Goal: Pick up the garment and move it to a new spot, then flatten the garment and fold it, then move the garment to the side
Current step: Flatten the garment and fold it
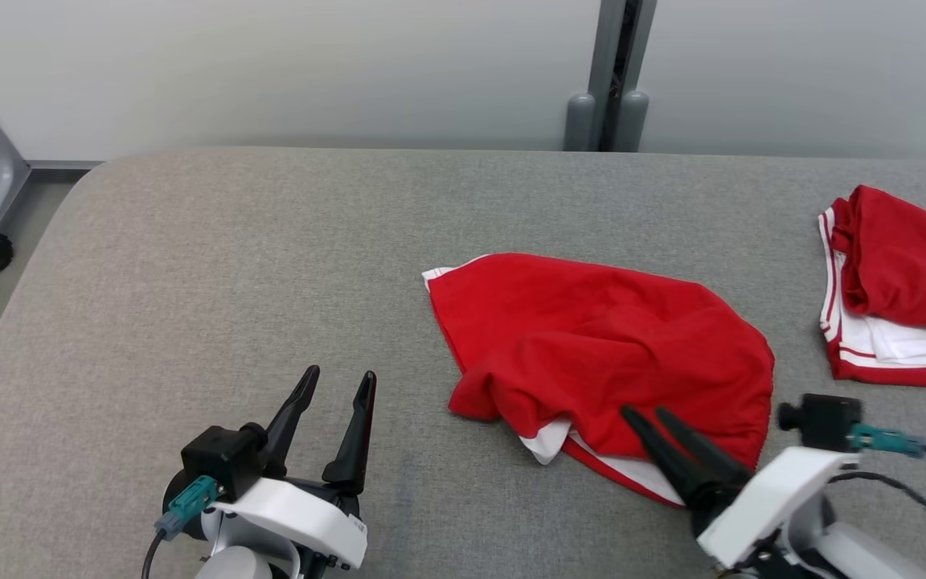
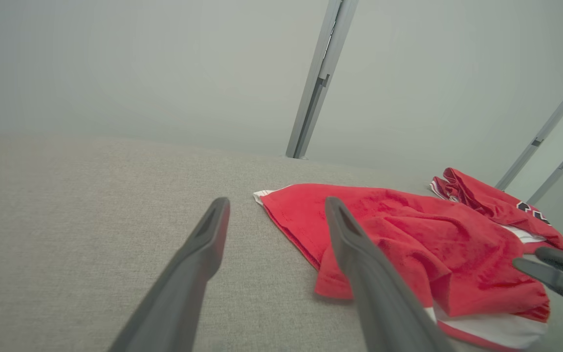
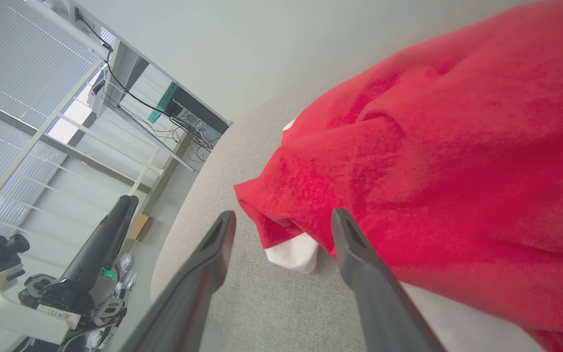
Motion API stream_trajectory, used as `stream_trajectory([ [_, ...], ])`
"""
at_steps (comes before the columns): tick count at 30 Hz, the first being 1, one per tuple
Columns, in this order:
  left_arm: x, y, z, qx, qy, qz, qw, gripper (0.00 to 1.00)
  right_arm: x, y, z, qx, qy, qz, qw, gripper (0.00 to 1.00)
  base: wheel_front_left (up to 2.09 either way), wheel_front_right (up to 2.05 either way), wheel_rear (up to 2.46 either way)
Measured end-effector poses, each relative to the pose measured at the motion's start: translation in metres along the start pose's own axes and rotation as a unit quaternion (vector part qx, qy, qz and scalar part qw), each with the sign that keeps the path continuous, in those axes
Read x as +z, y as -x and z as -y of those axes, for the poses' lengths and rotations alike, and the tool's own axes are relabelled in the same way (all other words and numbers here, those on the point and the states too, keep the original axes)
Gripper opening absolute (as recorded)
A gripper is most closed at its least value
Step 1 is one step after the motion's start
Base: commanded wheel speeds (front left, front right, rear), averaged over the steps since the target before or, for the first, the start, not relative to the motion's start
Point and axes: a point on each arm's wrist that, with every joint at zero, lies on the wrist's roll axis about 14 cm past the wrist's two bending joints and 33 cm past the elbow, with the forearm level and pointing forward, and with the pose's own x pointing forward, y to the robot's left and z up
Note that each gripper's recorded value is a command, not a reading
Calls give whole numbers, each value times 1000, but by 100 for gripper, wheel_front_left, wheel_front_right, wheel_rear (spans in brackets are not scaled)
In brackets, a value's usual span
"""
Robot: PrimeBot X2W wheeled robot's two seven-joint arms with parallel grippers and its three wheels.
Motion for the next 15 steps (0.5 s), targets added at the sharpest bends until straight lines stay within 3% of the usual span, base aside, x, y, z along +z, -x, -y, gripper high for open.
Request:
stream_trajectory([
  [6, -6, -4, 8, -12, 4, -8, 1000, 100, 28, 30, 29, -42, 20, 56, 997, 100, 0, 0, 0],
  [15, -10, -4, 16, -22, 8, -13, 1000, 100, 29, 62, 65, -102, 60, 66, 991, 100, 0, 0, 0],
])
